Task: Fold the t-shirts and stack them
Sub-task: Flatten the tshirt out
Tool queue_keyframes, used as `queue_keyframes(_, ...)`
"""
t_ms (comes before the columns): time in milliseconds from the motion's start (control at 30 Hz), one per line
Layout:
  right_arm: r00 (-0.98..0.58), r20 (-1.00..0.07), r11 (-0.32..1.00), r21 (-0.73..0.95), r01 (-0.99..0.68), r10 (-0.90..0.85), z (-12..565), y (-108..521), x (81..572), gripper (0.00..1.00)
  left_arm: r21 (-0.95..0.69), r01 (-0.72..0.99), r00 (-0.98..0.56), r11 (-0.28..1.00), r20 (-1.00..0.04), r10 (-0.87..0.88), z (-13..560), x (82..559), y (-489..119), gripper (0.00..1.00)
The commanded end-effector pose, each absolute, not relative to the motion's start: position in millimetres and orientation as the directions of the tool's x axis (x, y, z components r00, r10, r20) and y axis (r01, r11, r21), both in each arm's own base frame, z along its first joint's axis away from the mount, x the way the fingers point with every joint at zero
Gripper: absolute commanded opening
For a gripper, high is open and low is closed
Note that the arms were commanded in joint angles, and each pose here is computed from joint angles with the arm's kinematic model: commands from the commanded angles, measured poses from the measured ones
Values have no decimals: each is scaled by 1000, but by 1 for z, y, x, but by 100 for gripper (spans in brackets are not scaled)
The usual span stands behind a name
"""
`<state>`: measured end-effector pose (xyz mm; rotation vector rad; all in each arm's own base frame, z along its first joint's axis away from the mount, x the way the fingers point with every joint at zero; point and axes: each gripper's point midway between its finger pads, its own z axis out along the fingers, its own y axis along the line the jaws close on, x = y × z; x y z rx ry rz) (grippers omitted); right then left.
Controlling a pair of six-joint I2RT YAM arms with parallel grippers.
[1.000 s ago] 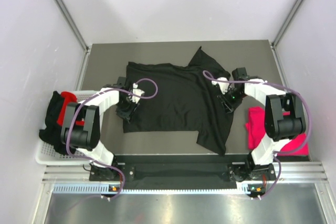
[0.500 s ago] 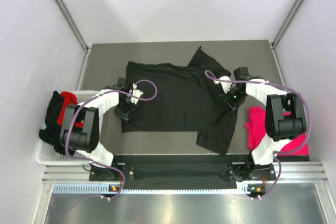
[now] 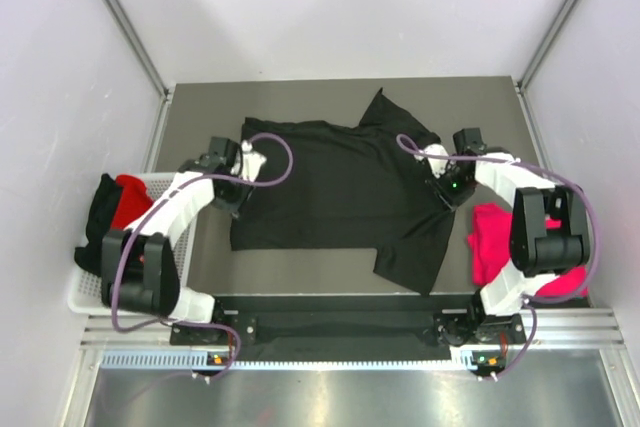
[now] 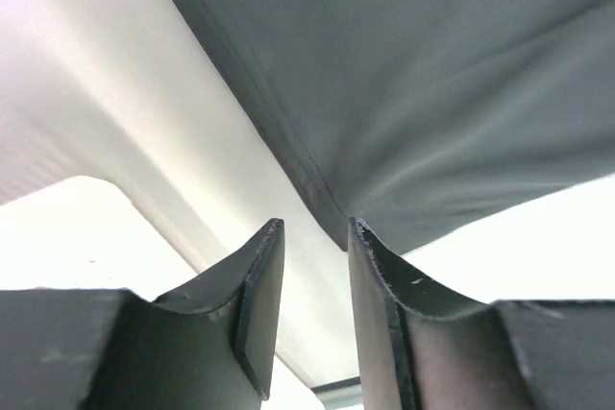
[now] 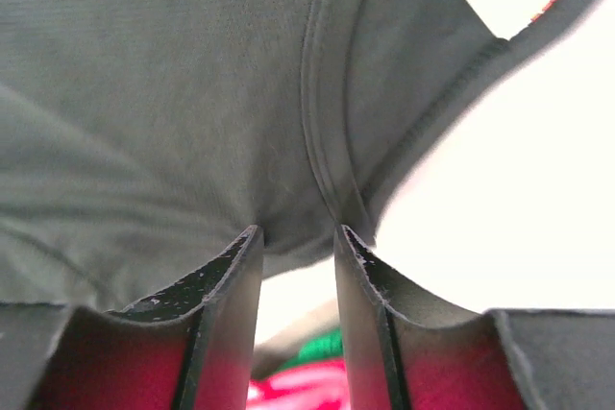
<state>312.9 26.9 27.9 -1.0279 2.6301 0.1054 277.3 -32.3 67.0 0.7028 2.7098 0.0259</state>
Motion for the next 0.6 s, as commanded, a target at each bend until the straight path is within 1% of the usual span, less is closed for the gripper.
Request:
queue_keyframes(0,-626,-420,725,-126,-677,-657,73,27,324,38,47,517,-698,854,-555,453,146,298,-63,39)
queue_keyframes(33,-613,-434,720,-133,-681,-660,80,28,324,38,46,523,-679,851,-580,449,157,298,-66,40)
queue_keyframes(67,-585,-470,710,-136,-691,-661,94,33,324,39,47,528,-659,848,-607,444,170,295,-68,41)
queue_keyframes(133,-555,-488,689,-140,-712,-673,104,36,317,40,46,556,-618,830,-645,450,184,294,-75,41)
queue_keyframes(167,-525,-519,674,-142,-725,-675,113,41,311,40,50,569,-601,821,-656,457,189,288,-75,41)
queue_keyframes(200,-502,-525,651,-136,-747,-687,116,45,304,40,66,590,-580,805,-659,479,190,286,-75,41)
queue_keyframes(233,-464,-526,610,-139,-780,-712,110,47,295,41,73,603,-573,794,-653,495,185,278,-74,41)
queue_keyframes(267,-427,-547,595,-172,-785,-720,118,48,291,41,81,617,-568,783,-642,515,180,273,-73,41)
queue_keyframes(300,-385,-544,555,-185,-811,-745,117,49,284,41,83,640,-574,764,-608,548,166,263,-70,41)
queue_keyframes(333,-362,-557,519,-149,-842,-748,109,56,269,41,88,653,-570,752,-597,564,163,257,-68,40)
queue_keyframes(367,-320,-571,487,-165,-858,-756,113,59,259,41,80,669,-574,739,-577,581,155,249,-67,39)
queue_keyframes(400,-288,-578,457,-170,-873,-764,110,63,251,42,64,697,-582,714,-531,616,141,234,-64,38)
queue_keyframes(433,-253,-567,406,-159,-900,-784,96,64,234,42,68,707,-576,704,-523,629,137,228,-62,37)
queue_keyframes(500,-137,-559,320,-243,-916,-818,96,64,222,43,77,716,-578,694,-492,651,125,218,-57,37)
queue_keyframes(567,-81,-542,255,-253,-933,-837,83,64,199,43,107,698,-578,708,-499,646,124,218,-52,37)
